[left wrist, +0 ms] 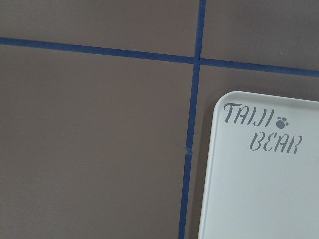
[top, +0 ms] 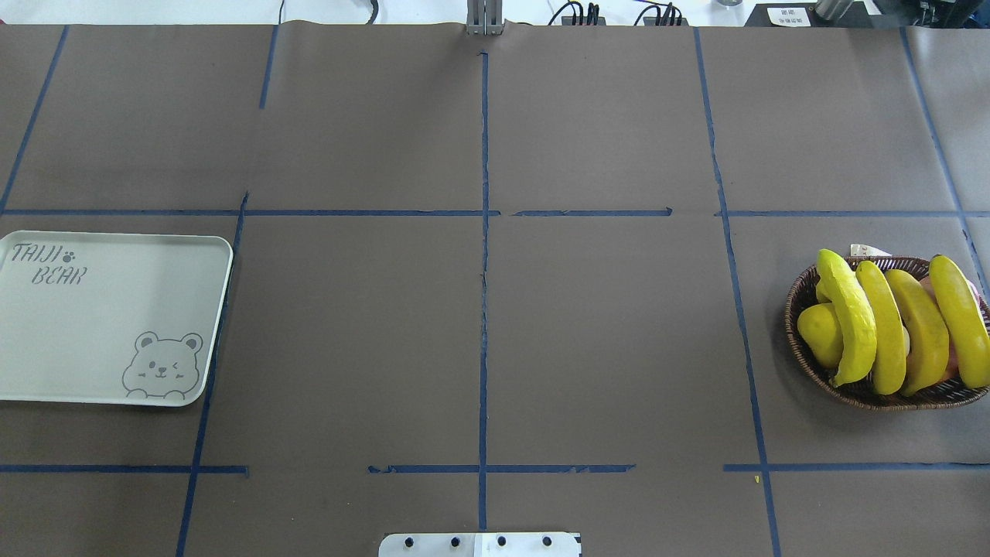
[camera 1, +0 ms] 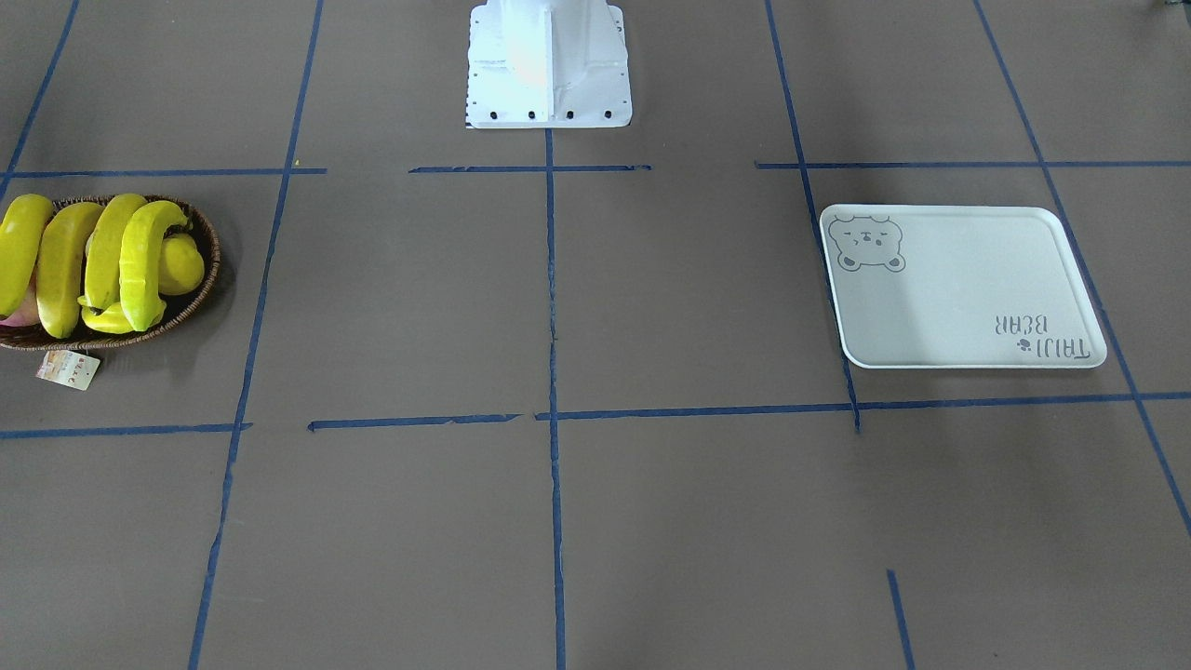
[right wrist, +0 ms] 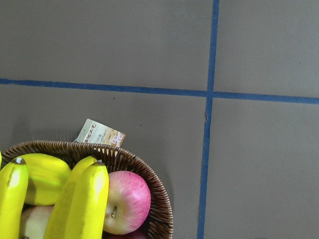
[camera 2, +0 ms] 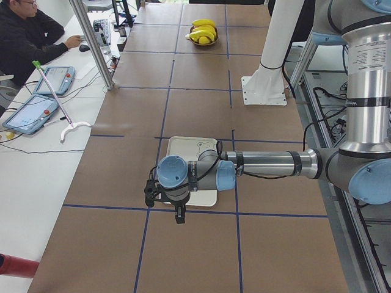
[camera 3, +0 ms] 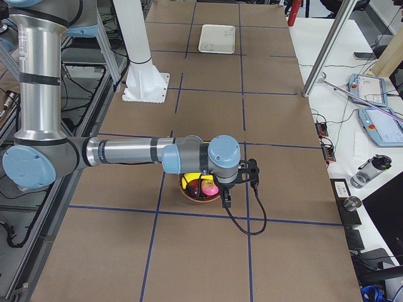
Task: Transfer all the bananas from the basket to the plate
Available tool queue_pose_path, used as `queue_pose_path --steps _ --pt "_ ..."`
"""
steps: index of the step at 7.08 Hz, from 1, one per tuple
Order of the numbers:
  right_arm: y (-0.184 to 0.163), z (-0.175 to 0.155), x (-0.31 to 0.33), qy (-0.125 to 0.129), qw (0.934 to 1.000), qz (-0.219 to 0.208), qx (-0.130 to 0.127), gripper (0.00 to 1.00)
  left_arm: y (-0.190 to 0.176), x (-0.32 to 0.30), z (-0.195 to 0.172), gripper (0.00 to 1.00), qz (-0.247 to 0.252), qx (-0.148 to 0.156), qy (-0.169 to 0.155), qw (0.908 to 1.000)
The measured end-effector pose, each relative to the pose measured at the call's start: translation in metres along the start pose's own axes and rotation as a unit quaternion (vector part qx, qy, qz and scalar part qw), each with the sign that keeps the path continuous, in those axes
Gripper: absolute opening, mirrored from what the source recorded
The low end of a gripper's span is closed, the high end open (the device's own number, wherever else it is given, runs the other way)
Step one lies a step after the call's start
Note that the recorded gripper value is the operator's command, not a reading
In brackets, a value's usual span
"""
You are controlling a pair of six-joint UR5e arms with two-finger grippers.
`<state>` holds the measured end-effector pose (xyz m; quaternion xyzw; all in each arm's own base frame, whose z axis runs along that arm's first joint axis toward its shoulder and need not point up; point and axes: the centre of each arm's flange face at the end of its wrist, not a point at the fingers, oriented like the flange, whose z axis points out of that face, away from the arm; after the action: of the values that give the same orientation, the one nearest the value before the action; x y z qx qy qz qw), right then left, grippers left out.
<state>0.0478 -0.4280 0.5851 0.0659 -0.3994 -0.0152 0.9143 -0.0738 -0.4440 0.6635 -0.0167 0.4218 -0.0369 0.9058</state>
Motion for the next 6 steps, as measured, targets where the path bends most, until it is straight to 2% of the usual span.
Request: queue_pose_path --steps 1,2,4,6 --pt "0.022 0.009 -0.022 0.010 0.9999 0.003 0.012 0.99 0.000 0.001 -0.001 1.00 0.001 0.001 0.000 1.0000" --pt "0.037 0.022 -0.044 0.005 0.9997 0.012 0.021 0.99 0.000 0.001 -0.002 1.00 0.001 0.002 0.000 1.0000" --pt "0.051 0.057 -0.092 -0.006 0.9994 0.028 0.019 0.98 -0.001 0.002 -0.002 1.00 0.001 0.002 0.000 1.0000" --pt "0.059 0.082 -0.122 -0.005 0.9992 0.037 0.016 0.98 -0.002 0.003 -0.002 1.00 0.002 0.003 0.000 1.0000"
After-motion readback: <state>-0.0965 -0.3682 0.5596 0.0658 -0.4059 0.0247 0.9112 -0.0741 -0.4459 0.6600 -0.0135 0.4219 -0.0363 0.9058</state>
